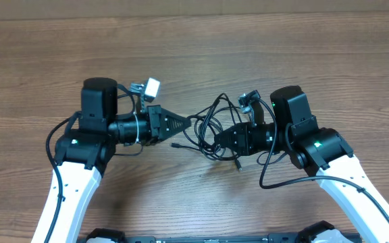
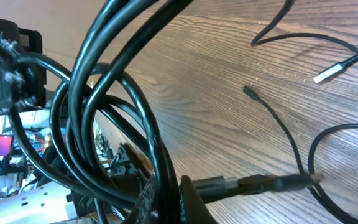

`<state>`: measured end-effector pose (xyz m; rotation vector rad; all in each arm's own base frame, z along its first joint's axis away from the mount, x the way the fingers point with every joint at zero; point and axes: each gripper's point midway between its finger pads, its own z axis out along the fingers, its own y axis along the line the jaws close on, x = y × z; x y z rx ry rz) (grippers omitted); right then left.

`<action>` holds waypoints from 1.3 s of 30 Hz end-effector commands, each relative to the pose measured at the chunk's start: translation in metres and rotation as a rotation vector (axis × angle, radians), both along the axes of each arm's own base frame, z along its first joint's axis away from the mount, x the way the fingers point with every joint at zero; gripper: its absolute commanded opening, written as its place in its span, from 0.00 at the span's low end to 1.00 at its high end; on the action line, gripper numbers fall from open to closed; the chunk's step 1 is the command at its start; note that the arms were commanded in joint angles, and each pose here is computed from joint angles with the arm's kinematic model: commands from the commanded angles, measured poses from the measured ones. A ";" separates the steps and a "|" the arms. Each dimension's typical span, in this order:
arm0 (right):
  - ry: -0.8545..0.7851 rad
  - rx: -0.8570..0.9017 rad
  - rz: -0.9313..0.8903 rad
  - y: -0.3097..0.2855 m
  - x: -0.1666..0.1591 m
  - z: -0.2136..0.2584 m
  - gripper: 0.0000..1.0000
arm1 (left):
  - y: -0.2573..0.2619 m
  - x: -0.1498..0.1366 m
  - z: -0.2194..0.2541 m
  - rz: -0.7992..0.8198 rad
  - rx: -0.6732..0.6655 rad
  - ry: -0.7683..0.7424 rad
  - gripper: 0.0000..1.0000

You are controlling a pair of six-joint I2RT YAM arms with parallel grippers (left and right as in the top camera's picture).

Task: Untangle cables

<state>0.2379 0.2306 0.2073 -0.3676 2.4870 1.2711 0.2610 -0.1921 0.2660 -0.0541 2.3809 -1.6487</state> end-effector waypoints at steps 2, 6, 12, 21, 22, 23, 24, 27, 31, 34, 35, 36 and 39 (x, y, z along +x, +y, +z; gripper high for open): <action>-0.018 -0.021 -0.014 -0.003 0.004 -0.002 0.04 | 0.002 -0.001 0.008 -0.031 -0.015 -0.068 0.17; -0.020 -0.021 -0.014 -0.003 0.005 -0.002 0.04 | 0.001 -0.005 0.006 -0.057 -0.003 -0.101 0.57; -0.022 -0.019 -0.014 -0.003 0.005 -0.001 0.04 | 0.002 -0.015 -0.005 -0.099 0.033 -0.118 1.00; -0.027 -0.024 -0.020 -0.003 0.006 -0.002 0.04 | -0.002 -0.017 -0.016 -0.097 0.098 -0.111 0.54; -0.029 -0.028 -0.024 -0.004 0.007 -0.002 0.04 | -0.003 -0.017 -0.018 -0.094 0.111 -0.106 0.58; -0.029 -0.029 -0.024 -0.004 0.007 -0.002 0.04 | -0.005 -0.017 -0.020 -0.094 0.120 -0.104 0.61; -0.030 -0.028 -0.024 -0.004 0.007 -0.002 0.04 | -0.007 -0.018 -0.021 -0.094 0.128 -0.102 0.60; -0.029 -0.028 -0.024 -0.004 0.007 -0.002 0.04 | -0.011 -0.017 -0.026 -0.079 0.160 -0.085 0.57; -0.028 -0.028 -0.024 -0.004 0.007 -0.002 0.04 | -0.017 -0.013 -0.029 -0.049 0.196 -0.089 0.34; -0.025 -0.029 -0.024 -0.004 0.007 -0.003 0.04 | -0.022 -0.010 -0.026 -0.040 0.196 -0.108 0.26; -0.025 -0.029 -0.024 -0.004 0.007 -0.003 0.04 | -0.023 -0.009 -0.026 -0.034 0.200 -0.109 0.25; -0.025 -0.029 -0.024 -0.004 0.007 -0.003 0.04 | -0.023 -0.008 -0.027 -0.028 0.211 -0.115 0.24; -0.025 -0.029 -0.024 -0.004 0.007 -0.003 0.04 | -0.023 -0.007 -0.029 -0.018 0.225 -0.114 0.19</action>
